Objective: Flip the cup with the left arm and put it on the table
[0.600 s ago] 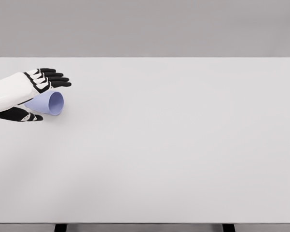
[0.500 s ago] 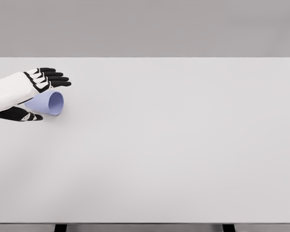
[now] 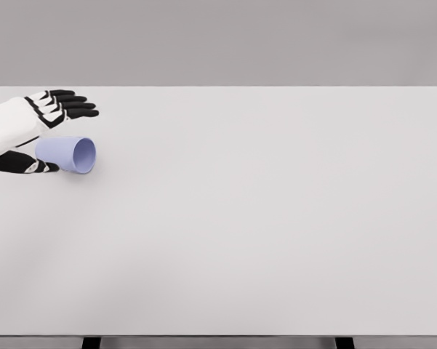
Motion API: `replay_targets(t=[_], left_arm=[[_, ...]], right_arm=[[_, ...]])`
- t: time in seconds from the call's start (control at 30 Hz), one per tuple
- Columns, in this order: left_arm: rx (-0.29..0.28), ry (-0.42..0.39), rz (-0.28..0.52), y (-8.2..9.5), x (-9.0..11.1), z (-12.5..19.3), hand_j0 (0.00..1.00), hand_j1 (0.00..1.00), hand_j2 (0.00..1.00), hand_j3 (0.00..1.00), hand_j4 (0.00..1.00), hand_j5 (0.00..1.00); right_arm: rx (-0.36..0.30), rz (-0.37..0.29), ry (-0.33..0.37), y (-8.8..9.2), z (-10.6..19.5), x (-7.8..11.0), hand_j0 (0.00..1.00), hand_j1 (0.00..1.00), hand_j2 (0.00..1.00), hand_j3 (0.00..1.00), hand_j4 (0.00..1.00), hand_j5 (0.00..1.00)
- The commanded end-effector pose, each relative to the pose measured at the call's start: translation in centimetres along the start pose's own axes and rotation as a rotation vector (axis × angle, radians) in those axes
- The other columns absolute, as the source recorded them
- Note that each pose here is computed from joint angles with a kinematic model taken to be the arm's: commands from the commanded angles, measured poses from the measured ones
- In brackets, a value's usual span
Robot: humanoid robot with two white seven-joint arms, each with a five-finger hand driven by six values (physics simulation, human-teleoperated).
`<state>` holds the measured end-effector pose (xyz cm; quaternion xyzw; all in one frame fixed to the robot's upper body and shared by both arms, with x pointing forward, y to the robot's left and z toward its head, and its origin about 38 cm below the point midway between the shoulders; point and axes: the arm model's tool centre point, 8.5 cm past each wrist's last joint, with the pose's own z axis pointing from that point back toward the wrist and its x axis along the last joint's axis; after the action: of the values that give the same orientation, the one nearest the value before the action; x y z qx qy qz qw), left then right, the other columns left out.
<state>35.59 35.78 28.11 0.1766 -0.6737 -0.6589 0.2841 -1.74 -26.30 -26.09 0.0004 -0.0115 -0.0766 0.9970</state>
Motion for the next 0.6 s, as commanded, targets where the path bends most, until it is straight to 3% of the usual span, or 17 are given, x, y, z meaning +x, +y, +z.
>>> replay_targets(t=[0.0,0.07,0.13,0.17,0.2,0.23,0.37,0.4,0.47,0.53,0.57], left_arm=[[0.035,-0.013,0.039,0.7,0.2,0.1,1.00,1.00,1.00,1.00,1.00,1.00],[0.029,-0.016,0.048,0.7,0.3,0.1,1.00,1.00,1.00,1.00,1.00,1.00],[-0.113,-0.049,0.132,0.5,0.4,0.7,0.94,0.94,0.94,0.94,0.94,0.94],[-0.156,-0.070,0.162,0.4,0.6,0.8,0.92,0.92,0.92,0.92,0.92,0.92],[-0.141,-0.111,0.207,1.4,1.0,0.7,0.92,0.92,0.92,0.92,0.92,0.92],[-0.105,-0.102,0.224,2.5,0.8,0.3,0.94,0.94,0.94,0.94,0.94,0.94],[-0.086,0.115,0.317,5.2,-1.1,-0.5,0.97,0.97,0.97,0.97,0.97,0.97],[-0.049,0.211,0.390,6.2,-2.1,-1.3,0.98,0.98,0.98,0.98,0.98,0.98],[-0.053,0.317,0.490,5.0,-3.1,-1.9,0.98,0.98,0.98,0.98,0.98,0.98],[-0.090,0.400,0.497,3.6,-3.7,-1.7,1.00,1.00,1.00,1.00,1.00,1.00],[-0.097,0.401,0.496,3.4,-3.7,-1.8,1.00,1.00,1.00,1.00,1.00,1.00]], right_arm=[[0.000,0.000,0.000,0.0,0.0,0.0,1.00,1.00,1.00,1.00,1.00,1.00],[0.000,0.000,0.000,0.0,0.0,0.0,1.00,1.00,1.00,1.00,1.00,1.00],[0.000,0.000,0.000,0.0,0.0,0.0,1.00,1.00,1.00,1.00,1.00,1.00],[0.000,0.000,0.000,0.0,0.0,0.0,1.00,1.00,1.00,1.00,1.00,1.00],[0.000,0.000,0.000,0.0,0.0,0.0,1.00,1.00,1.00,1.00,1.00,1.00],[0.000,0.000,0.000,0.0,0.0,0.0,1.00,1.00,1.00,1.00,1.00,1.00],[0.000,0.000,0.000,0.0,0.0,0.0,1.00,1.00,1.00,1.00,1.00,1.00],[0.000,0.000,0.000,0.0,0.0,0.0,1.00,1.00,1.00,1.00,1.00,1.00],[0.000,0.000,0.000,0.0,0.0,0.0,1.00,1.00,1.00,1.00,1.00,1.00],[0.000,0.000,0.000,0.0,0.0,0.0,1.00,1.00,1.00,1.00,1.00,1.00],[0.000,0.000,0.000,0.0,0.0,0.0,1.00,1.00,1.00,1.00,1.00,1.00]])
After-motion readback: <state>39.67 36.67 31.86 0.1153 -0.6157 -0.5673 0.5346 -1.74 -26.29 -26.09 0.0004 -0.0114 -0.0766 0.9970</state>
